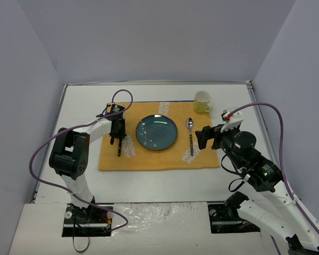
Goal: Set the dinner table for one person
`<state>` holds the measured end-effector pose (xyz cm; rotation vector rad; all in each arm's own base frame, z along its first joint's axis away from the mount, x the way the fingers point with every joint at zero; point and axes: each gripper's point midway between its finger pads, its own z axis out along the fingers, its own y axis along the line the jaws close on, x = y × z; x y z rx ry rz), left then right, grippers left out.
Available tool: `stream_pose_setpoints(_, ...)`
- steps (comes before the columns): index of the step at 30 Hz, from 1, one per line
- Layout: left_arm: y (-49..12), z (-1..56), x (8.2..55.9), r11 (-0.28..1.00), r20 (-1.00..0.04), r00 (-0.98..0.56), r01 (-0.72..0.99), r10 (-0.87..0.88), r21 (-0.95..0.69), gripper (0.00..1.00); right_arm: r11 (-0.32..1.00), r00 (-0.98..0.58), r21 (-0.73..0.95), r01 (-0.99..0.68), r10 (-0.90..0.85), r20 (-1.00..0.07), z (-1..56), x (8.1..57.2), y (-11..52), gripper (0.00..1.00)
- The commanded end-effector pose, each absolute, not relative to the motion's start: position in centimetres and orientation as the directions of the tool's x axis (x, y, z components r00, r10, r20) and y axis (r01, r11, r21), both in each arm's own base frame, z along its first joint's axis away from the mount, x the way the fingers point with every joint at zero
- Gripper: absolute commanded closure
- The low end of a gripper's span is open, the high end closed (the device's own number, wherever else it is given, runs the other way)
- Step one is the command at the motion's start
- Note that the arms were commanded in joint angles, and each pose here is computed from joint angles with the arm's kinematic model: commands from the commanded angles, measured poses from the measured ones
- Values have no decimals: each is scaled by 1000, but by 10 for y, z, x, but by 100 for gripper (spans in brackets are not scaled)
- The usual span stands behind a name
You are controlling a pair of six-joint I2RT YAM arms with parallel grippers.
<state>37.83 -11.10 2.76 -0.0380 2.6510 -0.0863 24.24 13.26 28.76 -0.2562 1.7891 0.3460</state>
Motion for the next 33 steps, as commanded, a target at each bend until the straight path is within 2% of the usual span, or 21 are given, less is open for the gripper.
stream_pose_setpoints(1,-103,46,387,999,-518,-855,-12,-37,-51,100,924,-188,123,-362,57,-981,305,246,136,0)
stream_pose_setpoints(3,-104,44,386,998,-514,-857,-16,-44,-58,98,924,-186,124,-361,59,-981,306,246,136,0)
stream_pose_setpoints(8,-105,51,387,997,-527,-847,-28,-62,-71,70,925,-178,124,-359,63,-982,309,246,135,0)
stream_pose_setpoints(12,-104,67,388,996,-548,-834,-33,-70,-78,57,925,-164,128,-359,73,-984,315,245,134,0)
stream_pose_setpoints(21,-95,176,384,995,-698,-710,-29,-88,-96,34,959,-102,132,-249,110,-989,338,245,108,0)
stream_pose_setpoints(25,-76,232,359,996,-779,-621,-46,-91,-79,25,981,-59,126,-147,118,-991,352,241,82,0)
stream_pose_setpoints(27,-61,258,337,995,-816,-571,-69,-94,-66,16,991,-34,109,-72,107,-994,359,236,63,0)
stream_pose_setpoints(31,-33,294,290,990,-871,-478,-126,-111,-57,5,996,-4,73,46,73,-997,363,226,32,0)
stream_pose_setpoints(33,-22,299,273,987,-886,-450,-154,-116,-52,3,996,10,47,71,47,-999,364,220,22,0)
